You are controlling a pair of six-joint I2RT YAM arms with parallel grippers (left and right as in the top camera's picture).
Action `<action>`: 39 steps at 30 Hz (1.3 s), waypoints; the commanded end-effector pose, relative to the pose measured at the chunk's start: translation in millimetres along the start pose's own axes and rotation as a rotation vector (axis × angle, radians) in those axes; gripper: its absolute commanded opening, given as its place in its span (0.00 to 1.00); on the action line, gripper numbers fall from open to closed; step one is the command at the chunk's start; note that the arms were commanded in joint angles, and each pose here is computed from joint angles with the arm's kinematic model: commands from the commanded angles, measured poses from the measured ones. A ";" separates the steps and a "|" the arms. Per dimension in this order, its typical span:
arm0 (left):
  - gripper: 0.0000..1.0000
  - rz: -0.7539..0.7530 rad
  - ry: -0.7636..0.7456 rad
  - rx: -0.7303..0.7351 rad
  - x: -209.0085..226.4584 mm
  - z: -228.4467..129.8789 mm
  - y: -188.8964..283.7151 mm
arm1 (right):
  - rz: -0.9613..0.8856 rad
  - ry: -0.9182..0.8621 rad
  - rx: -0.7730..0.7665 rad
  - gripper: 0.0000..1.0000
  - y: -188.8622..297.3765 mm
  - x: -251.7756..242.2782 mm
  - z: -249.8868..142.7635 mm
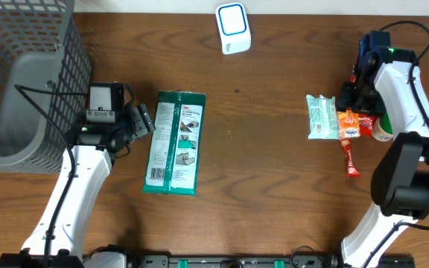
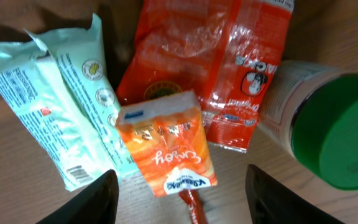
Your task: Scan the item barcode
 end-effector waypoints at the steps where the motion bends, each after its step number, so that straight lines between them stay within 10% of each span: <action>1: 0.82 0.014 0.010 0.005 2.0 -1.2 -1.9 | 0.054 0.002 -0.067 0.62 25.8 -2.9 2.1; 4: 0.81 0.018 0.010 0.011 2.4 -1.7 -3.1 | 0.222 0.041 -0.119 0.64 43.3 6.8 0.1; 8: 0.39 0.039 0.010 0.041 3.7 -3.7 -13.6 | 0.587 0.109 -0.150 0.73 64.4 35.9 -5.6; 12: 0.28 0.068 0.009 0.085 5.3 -6.3 -34.0 | 0.659 0.149 -0.132 0.73 63.9 57.3 -9.3; 39: 0.25 0.020 0.029 0.505 4.4 -57.6 -107.7 | 0.879 0.170 -0.038 0.77 -36.5 256.5 -113.7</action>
Point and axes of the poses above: each gripper's point midway between its finger pads, its own y axis back along the fingers, its own x axis along the line the jaws close on, z = x × y, the point moved 10 cm from there along y, back along the fingers, and after that the axes turned 9 degrees about y, right-handed, at the moved point
